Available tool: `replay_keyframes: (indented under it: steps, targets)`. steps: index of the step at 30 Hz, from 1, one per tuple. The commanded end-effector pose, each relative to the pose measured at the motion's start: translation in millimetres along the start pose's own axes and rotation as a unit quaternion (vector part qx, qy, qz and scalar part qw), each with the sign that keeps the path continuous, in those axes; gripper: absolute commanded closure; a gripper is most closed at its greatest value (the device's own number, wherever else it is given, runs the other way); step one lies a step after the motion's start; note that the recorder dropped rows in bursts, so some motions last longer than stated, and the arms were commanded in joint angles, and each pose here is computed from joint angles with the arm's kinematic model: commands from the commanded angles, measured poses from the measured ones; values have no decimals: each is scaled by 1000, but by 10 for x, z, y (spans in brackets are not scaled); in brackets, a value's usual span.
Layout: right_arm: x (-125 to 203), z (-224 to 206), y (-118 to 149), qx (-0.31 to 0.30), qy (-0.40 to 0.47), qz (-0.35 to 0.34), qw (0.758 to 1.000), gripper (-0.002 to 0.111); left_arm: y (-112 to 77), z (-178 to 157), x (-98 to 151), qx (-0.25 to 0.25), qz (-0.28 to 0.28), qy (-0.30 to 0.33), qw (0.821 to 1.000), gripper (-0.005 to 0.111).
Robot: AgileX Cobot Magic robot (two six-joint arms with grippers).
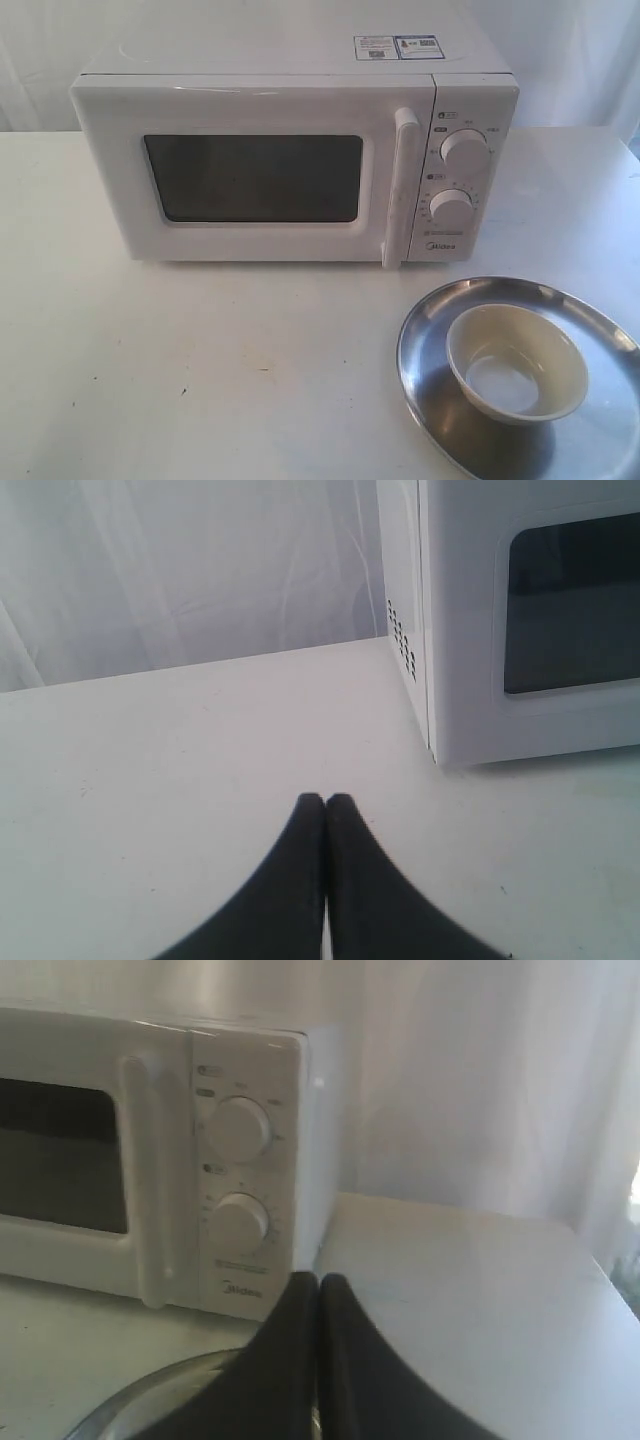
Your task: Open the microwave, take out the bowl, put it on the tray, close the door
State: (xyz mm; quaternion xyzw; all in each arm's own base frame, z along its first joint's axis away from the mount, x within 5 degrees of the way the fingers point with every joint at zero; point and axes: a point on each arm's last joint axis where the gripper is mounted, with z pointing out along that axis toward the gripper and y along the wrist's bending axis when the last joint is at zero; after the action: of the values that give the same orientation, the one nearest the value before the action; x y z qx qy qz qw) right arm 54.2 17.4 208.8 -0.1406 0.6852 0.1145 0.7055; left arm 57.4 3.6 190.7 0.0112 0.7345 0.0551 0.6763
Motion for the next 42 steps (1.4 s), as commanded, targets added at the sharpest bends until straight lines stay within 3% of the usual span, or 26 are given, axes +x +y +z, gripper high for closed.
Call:
replay_keyframes:
  steps: [1,6,18,42]
  targets:
    - [-18,-5,58,-31,-19,-28,999,108,-2,-3,-14,2,-4,-4,1000,107]
    - [-5,-4,41,-17,-12,-45,999,108,-2,-3,-14,2,-4,-4,1000,107]
    - [-22,-14,-72,90,-19,5,996,108,-2,-3,-14,2,-4,-4,1000,107]
    - [-5,-14,-71,90,-10,3,996,108,-2,-3,-14,2,-4,-4,1000,107]
